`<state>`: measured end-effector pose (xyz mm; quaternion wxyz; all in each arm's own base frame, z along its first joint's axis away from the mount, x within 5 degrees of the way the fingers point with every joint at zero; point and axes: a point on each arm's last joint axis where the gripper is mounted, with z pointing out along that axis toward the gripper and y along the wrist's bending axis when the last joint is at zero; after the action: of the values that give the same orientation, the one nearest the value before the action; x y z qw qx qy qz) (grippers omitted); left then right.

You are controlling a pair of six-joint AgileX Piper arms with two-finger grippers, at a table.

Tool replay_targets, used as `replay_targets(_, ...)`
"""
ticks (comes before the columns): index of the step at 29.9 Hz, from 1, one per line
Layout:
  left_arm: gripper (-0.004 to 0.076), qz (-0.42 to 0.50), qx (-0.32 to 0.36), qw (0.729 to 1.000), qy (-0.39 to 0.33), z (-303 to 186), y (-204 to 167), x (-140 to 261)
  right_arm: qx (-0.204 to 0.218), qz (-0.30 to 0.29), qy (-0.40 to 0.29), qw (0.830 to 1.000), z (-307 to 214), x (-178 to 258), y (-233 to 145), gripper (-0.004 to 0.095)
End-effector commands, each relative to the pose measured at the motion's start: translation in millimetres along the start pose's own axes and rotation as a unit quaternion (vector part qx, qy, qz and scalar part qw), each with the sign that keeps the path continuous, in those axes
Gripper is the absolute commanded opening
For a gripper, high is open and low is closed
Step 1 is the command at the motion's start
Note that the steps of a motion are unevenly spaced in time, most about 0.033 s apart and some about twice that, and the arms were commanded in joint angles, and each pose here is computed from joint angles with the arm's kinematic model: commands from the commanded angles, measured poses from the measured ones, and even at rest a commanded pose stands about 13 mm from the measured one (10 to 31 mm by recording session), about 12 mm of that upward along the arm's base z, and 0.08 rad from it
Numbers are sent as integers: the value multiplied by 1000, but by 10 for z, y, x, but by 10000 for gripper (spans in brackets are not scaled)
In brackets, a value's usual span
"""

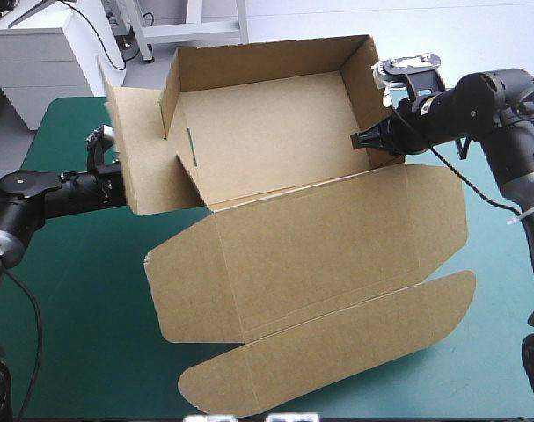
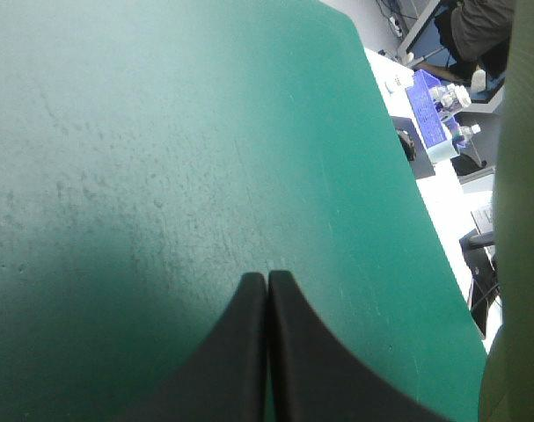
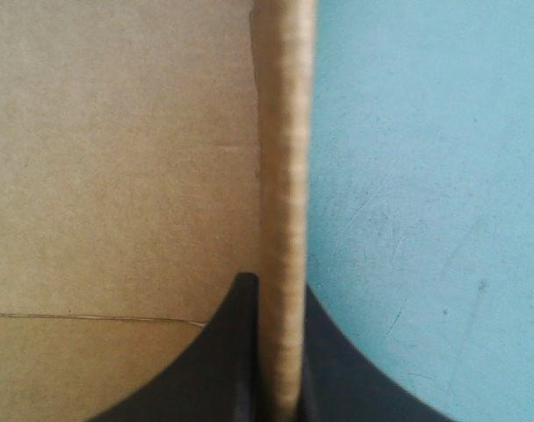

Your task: Fold the box

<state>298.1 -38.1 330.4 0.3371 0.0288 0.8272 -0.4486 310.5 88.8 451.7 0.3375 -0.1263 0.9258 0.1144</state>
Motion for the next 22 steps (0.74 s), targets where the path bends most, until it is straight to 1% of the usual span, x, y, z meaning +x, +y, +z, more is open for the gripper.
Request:
replay_targets(1,-8,17,42,998,-34,-146,-318,-60,-2,1,-25,1000,-217,-12,37,-14)
replay_targets(5,-8,23,45,998,-39,-177,-365,-57,13,1,-25,1000,-217,-11,12,-14)
replay_targets(10,-8,24,51,997,-44,-199,-404,-59,18,4,-25,1000,-217,-11,3,-14)
replay_targets(15,-8,5,101,993,-57,-215,-493,-83,20,3,-22,1000,-200,-6,1,-14)
replay_targets(22,-8,5,134,990,-45,-228,-552,-61,56,-14,27,998,120,168,2,-14)
